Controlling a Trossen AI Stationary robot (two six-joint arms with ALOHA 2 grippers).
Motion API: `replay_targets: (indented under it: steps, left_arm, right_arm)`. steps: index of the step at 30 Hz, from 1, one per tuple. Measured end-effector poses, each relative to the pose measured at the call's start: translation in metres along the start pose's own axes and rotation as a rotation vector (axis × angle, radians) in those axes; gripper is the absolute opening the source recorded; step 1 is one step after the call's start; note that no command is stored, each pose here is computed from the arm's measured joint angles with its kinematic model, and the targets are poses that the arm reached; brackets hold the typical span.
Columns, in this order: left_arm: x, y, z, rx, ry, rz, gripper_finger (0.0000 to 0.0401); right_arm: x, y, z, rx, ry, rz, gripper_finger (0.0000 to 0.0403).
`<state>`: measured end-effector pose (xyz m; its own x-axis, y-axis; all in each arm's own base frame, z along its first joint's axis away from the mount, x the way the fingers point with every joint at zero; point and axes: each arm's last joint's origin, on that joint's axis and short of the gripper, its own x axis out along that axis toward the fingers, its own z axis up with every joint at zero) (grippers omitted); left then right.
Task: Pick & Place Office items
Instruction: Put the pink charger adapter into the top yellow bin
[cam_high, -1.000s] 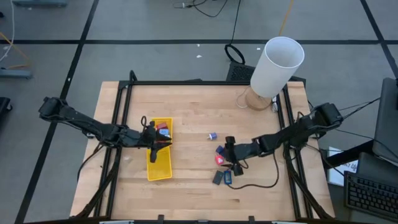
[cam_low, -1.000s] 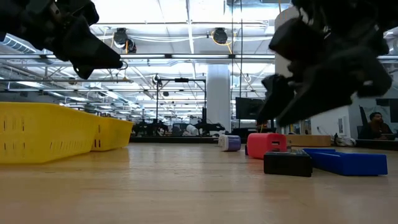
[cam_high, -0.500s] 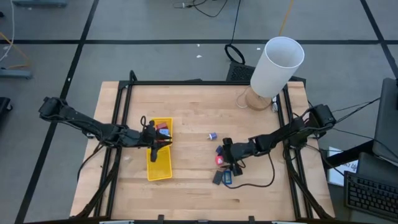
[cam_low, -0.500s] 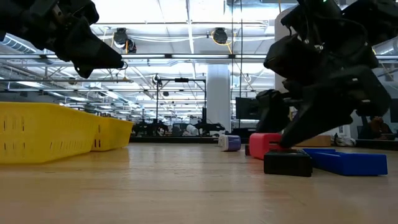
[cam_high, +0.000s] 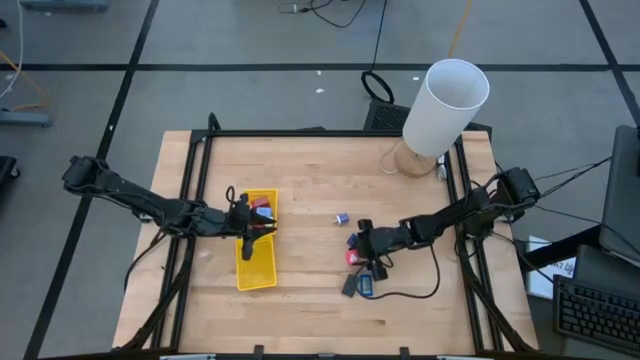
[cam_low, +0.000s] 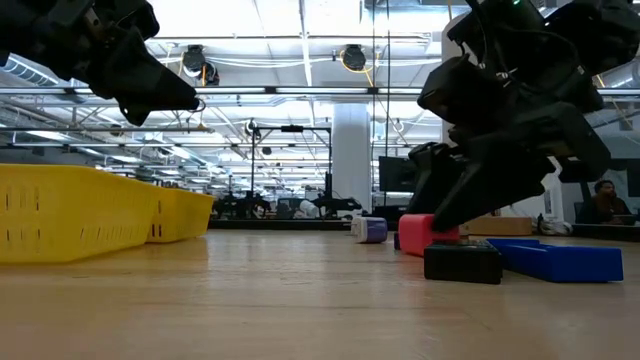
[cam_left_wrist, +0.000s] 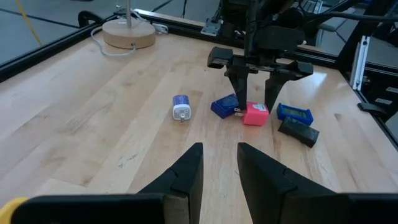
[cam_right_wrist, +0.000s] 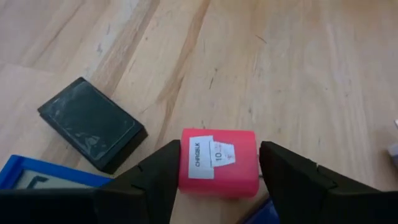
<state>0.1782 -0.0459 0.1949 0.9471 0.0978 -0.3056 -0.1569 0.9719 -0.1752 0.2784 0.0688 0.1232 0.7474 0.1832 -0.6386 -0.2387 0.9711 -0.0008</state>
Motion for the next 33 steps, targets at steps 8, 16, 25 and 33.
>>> replay_targets:
  steps: [8, 16, 25, 33]
  left_arm:
    - [0.0, 0.0, 0.0, -0.001, 0.0, 0.0, 0.0097]
    - [0.0, 0.0, 0.0, -0.003, 0.001, 0.0, 0.0097]
    - [0.0, 0.0, 0.0, -0.002, 0.002, 0.001, 0.0097]
    - [0.0, 0.0, 0.0, -0.002, 0.002, 0.001, 0.0097]
  right_arm:
    - [0.0, 0.0, -0.001, 0.011, 0.007, 0.002, 0.0176]
    - [0.0, -0.001, -0.001, 0.01, 0.009, 0.001, 0.0179]
    - [-0.004, -0.006, 0.002, 0.025, -0.003, -0.01, 0.0176]
    - [-0.017, -0.006, 0.013, 0.001, -0.053, -0.011, 0.0174]
